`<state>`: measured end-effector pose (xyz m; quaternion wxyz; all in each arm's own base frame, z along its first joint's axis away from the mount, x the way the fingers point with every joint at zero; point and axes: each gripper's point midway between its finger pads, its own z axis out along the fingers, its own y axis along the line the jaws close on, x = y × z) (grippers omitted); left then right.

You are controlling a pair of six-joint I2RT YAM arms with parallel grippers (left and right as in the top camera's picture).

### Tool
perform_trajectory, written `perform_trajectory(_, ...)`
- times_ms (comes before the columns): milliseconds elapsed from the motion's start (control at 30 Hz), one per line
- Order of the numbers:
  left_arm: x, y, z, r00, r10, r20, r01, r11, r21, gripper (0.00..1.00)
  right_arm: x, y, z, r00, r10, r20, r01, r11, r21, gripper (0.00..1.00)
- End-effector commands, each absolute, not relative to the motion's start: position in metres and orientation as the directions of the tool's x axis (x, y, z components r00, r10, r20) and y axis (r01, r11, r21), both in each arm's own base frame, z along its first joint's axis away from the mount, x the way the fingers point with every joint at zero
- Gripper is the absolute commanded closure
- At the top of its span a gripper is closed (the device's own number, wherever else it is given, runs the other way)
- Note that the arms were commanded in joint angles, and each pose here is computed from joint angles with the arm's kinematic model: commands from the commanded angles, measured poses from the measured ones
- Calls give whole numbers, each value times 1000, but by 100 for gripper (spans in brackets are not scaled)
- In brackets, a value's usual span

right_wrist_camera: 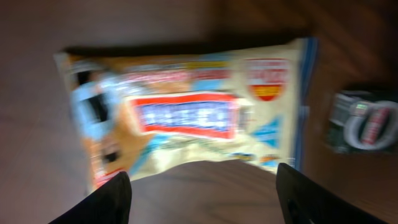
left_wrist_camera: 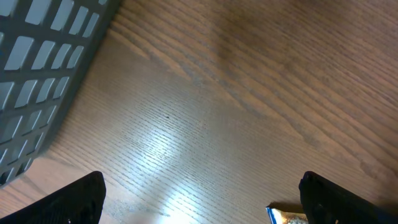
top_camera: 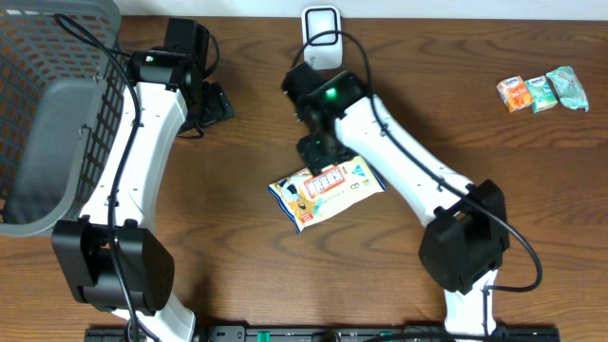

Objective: Scan the item barcode

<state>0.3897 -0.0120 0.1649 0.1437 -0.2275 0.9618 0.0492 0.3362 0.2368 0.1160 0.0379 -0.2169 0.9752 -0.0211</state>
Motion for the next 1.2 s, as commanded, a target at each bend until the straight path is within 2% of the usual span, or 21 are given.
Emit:
perform_trajectory(0,389,-9,168,-858,-410,-308,-443,895,42,2,349,205,101,-932,-359,-49,-353,930,-102,33)
perform_trajectory(167,389,-9,168,-858,-410,-308,-443,895,42,2,340,197,50,-949,-316,-4,-316,948,-20,34)
perform_trajectory(300,389,-9,168,-858,-410,-308,-443,895,42,2,322,177,12,-960,-276,50,-278,960,-35,37)
perform_trajectory(367,389,-9,168,-858,-410,-308,-443,895,42,2,316,162,7,-969,-235,81,-242,967,-84,41)
perform_trajectory(433,389,-9,168,-858,-410,-308,-443,895,42,3,324,132,24,-982,-169,82,-184,956,-227,43)
perform_trajectory(533,389,-9,168,-858,-410,-308,-443,895,42,2,333,116,60,-986,-141,91,-161,946,-282,41)
perform_trajectory(667,389,-9,168,-858,-410,-308,-443,895,42,2,342,123,103,-989,-131,75,-146,959,-245,40)
perform_trajectory(767,389,-9,168,-858,-410,-308,-443,895,42,2,342,152,120,-979,-192,66,-198,974,-110,38)
perform_trajectory(900,389,-9,168,-858,-410,-308,-443,895,42,2,328,202,123,-944,-324,68,-317,943,97,39)
perform_trajectory(1000,389,-9,168,-858,-410,-308,-443,895,42,2,312,210,113,-924,-369,105,-362,929,78,40)
perform_trajectory(1167,389,-9,168,-858,-410,-308,-443,895,42,2,268,204,81,-872,-423,248,-436,900,4,40)
